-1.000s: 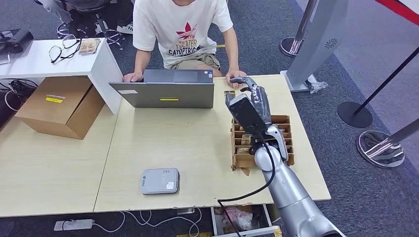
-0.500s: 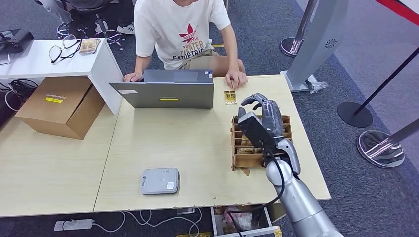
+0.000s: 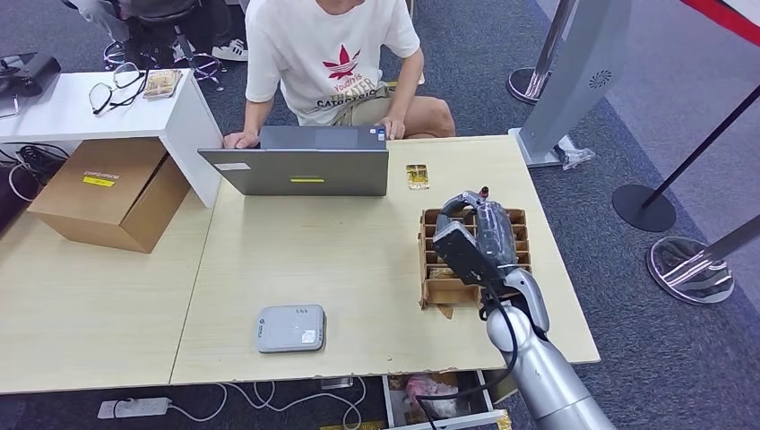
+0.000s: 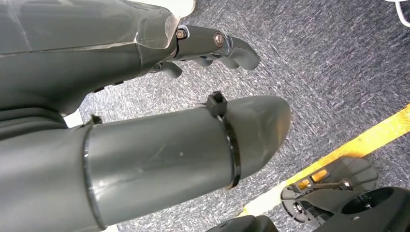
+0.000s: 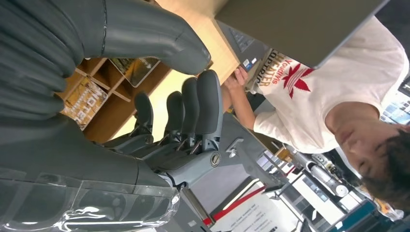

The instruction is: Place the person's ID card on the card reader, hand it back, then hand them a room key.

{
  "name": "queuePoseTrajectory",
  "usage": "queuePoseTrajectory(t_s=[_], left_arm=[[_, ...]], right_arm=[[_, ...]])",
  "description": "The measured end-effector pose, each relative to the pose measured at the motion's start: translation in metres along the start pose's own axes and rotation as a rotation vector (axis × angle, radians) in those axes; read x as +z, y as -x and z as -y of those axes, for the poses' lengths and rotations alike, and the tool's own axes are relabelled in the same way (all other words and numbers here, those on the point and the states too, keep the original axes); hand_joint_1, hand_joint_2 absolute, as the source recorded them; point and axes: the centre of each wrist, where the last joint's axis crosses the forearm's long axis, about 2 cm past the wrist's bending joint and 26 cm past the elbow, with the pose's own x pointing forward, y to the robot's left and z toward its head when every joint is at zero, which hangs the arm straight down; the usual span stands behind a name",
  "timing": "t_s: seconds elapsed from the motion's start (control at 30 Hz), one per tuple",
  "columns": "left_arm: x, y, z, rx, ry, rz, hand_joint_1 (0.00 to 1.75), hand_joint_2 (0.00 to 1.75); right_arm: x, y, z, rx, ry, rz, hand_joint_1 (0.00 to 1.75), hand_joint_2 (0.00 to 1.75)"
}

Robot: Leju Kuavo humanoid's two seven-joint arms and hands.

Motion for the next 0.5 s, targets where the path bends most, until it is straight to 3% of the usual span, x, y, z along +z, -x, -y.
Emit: queuePoseTrajectory(t_s=[0.13,0.27,0.5], left_arm=[[0.0,0.001,0.0,-0.001,-0.001,-0.001,0.0,0.0],[0.0,0.001,0.0,-0.002,-0.001,-0.001,0.0,0.0],[0.0,0.001,0.0,0.0,-0.001,-0.001,0.0,0.0]], right_arm=[[0.008,0.003,-0.003,0.006,-0.017,-0.013,1.13,1.75],[0.014,0.005,-0.006,0.008,-0.029,-0.028,1.0,1.75],[0.023,0.008,-0.008,0.015,-0.044,-0.049,0.95,1.75]])
